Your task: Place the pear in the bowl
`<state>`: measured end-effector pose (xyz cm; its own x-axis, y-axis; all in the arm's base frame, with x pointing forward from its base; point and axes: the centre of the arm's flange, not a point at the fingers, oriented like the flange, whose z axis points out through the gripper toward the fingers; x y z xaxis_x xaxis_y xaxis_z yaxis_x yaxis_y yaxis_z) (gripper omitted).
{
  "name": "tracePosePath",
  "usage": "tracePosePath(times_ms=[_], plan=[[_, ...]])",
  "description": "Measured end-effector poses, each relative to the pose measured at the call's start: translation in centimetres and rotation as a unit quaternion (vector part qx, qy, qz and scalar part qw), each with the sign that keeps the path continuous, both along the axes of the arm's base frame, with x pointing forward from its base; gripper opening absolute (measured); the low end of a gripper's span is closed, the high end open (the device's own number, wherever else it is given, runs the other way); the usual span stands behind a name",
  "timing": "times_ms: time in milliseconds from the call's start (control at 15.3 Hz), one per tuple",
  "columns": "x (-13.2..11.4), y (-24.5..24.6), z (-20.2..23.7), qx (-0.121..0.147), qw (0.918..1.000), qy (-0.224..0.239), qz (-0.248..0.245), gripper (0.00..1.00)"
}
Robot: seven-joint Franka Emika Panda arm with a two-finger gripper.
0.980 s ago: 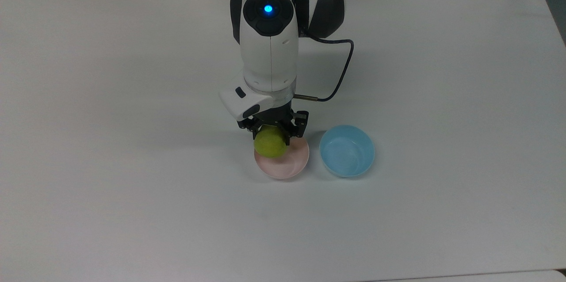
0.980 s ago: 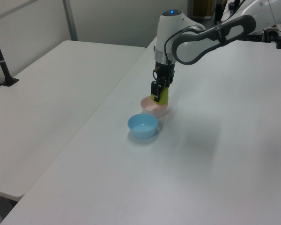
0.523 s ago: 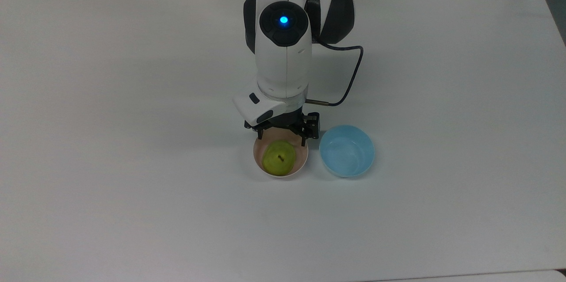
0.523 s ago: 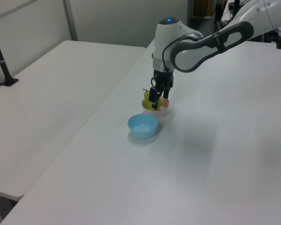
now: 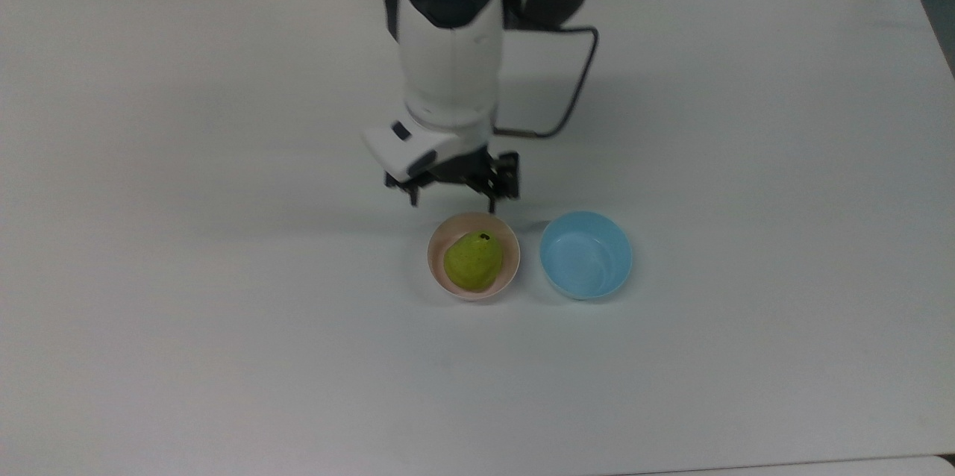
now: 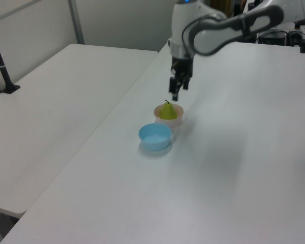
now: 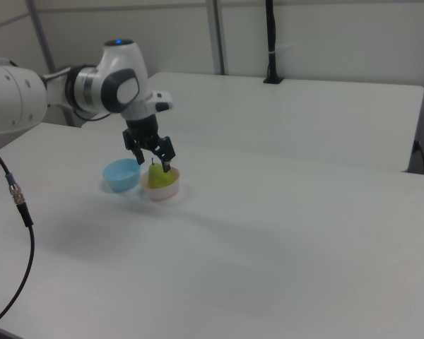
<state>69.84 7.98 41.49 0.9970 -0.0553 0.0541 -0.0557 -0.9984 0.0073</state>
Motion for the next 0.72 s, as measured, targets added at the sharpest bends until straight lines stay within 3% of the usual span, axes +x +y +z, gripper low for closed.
tracePosePath(times_ms=[196, 392, 719], plan=[[-2.6, -6.5, 4.7, 0.003, 0.9983, 0.049, 0.031, 1.00], [-4.9, -12.4, 8.7, -0.002, 0.9978, 0.062, 0.023, 1.00], [-6.2, -14.2, 10.7, -0.033, 0.9969, 0.070, 0.015, 1.00]])
